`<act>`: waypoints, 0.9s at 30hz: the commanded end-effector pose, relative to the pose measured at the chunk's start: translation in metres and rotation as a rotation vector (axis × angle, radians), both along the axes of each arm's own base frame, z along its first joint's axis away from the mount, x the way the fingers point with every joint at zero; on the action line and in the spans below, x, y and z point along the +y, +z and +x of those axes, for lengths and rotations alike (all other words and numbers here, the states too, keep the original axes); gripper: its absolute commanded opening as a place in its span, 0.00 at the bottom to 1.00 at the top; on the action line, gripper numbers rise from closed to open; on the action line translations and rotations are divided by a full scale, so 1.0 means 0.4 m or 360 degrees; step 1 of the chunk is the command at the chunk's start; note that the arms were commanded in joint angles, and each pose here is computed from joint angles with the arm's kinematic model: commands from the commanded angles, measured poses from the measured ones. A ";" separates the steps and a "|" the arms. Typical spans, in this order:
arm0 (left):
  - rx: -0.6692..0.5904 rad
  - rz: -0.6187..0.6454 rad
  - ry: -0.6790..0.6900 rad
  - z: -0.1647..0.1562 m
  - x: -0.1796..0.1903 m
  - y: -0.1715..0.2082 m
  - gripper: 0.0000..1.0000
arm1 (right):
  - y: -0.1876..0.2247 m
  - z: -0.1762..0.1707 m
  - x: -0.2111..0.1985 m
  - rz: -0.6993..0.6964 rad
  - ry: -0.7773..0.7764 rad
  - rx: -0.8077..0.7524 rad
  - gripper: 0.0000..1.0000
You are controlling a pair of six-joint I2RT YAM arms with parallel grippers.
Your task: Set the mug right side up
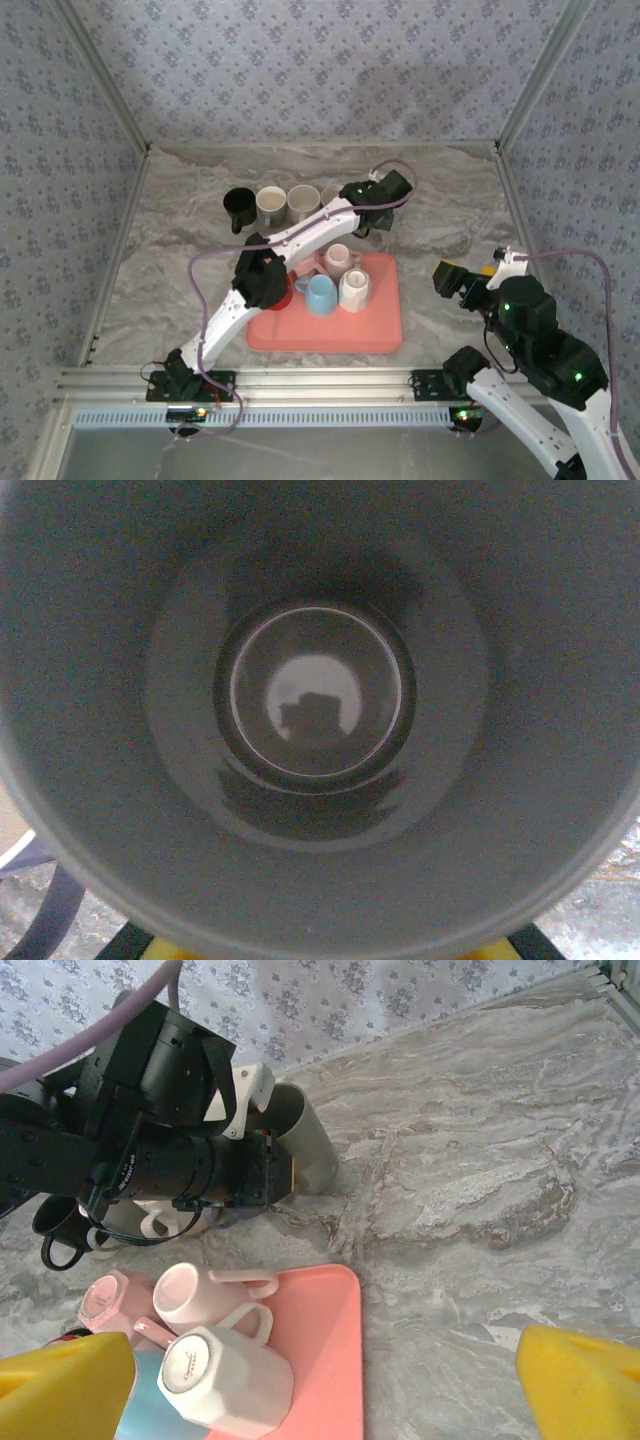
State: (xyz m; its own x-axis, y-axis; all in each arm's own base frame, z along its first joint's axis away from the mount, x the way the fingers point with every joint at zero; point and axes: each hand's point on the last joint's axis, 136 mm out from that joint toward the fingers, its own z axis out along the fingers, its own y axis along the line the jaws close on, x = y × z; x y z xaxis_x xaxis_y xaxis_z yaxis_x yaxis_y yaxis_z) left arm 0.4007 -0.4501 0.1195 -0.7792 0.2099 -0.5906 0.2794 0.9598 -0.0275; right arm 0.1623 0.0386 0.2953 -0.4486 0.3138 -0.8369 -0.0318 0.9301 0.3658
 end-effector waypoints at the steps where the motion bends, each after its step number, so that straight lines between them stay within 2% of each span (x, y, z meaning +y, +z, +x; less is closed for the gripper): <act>1: -0.0072 -0.0099 0.0046 0.031 -0.015 0.033 0.00 | -0.006 -0.006 -0.006 0.0026 -0.0018 0.0004 1.00; 16: -0.0052 -0.0026 0.0098 0.044 0.017 -0.025 0.01 | -0.021 -0.006 0.012 0.0043 0.0032 0.0029 1.00; 27: -0.0063 0.0019 0.0169 0.054 0.051 -0.030 0.21 | -0.024 -0.002 0.023 0.0040 0.0066 0.0030 1.00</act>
